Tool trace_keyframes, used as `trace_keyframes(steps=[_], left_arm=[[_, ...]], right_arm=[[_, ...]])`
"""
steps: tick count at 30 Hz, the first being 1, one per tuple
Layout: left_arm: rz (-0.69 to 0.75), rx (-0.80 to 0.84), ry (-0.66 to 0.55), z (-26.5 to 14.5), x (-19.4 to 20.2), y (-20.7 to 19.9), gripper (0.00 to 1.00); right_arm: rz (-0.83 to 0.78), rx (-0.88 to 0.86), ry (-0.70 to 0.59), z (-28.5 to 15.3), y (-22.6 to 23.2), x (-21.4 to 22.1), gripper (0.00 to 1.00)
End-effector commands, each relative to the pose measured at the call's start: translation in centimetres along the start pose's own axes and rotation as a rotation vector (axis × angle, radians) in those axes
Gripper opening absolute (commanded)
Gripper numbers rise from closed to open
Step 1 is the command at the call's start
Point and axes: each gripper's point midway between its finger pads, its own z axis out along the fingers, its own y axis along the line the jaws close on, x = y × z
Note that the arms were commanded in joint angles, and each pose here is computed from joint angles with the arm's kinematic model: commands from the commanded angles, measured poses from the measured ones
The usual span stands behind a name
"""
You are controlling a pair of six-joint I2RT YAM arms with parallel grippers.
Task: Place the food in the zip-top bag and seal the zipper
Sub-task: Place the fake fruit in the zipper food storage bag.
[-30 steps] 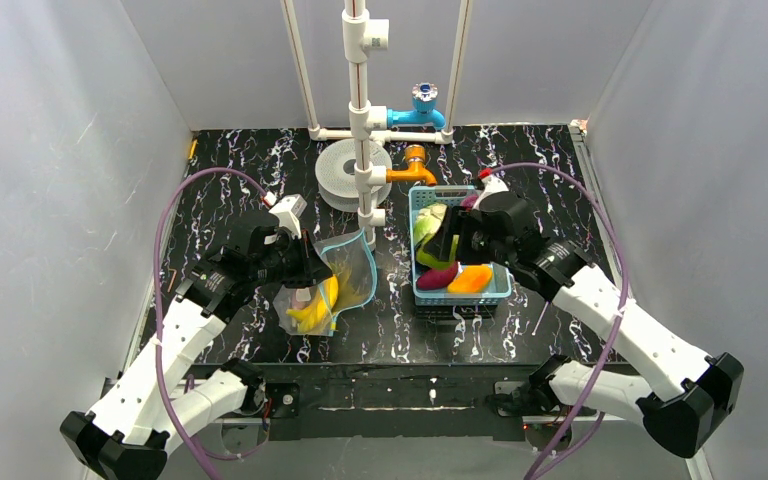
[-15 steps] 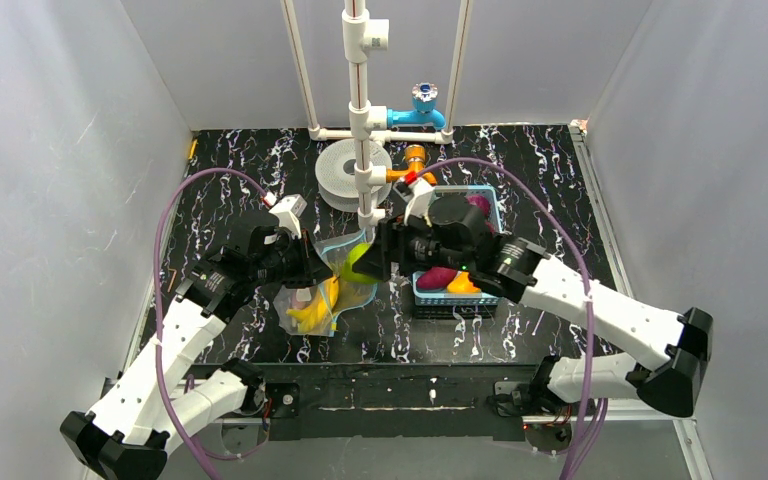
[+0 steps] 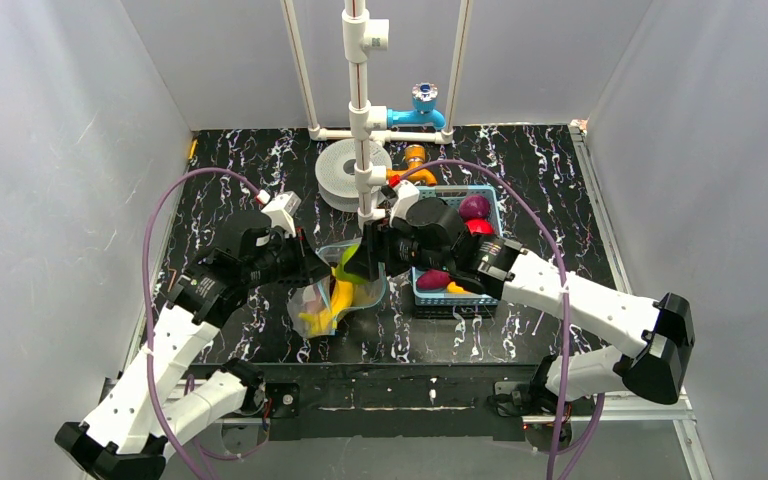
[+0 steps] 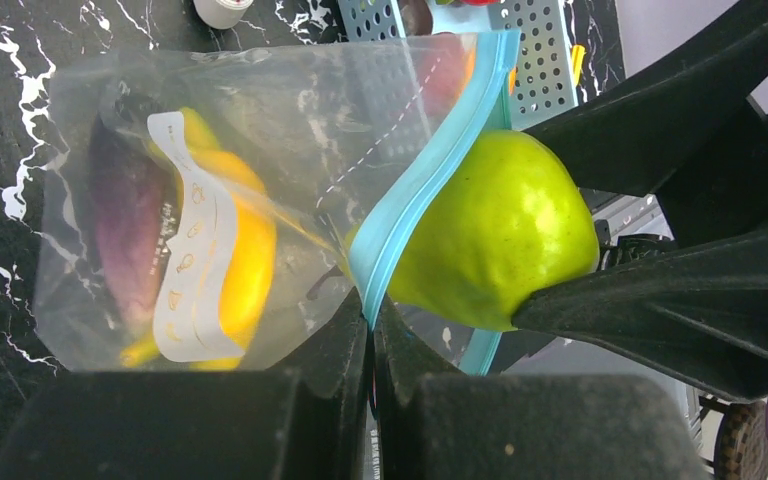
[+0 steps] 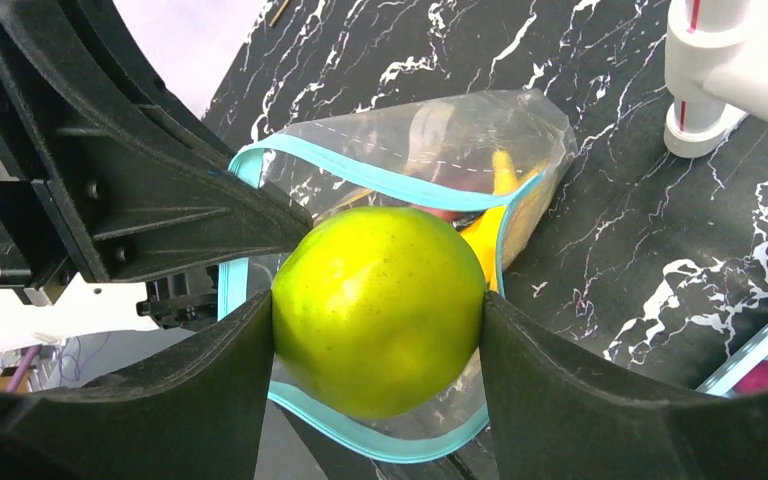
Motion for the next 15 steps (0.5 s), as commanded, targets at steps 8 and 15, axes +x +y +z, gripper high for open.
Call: trace_keyframes(steps=[8, 15], left_arm=[[-0.004, 0.048, -0.032, -1.4, -0.7, -1.5, 0.00], [-0.003, 0.044, -0.031, -1.4, -0.7, -1.4, 0.00]], right_arm=[[-0.009, -0.093, -0.079, 0.5, 3.2, -2.7, 0.82], [-0.009, -0.088, -0.067, 0.6, 2.9, -2.1, 0.95]])
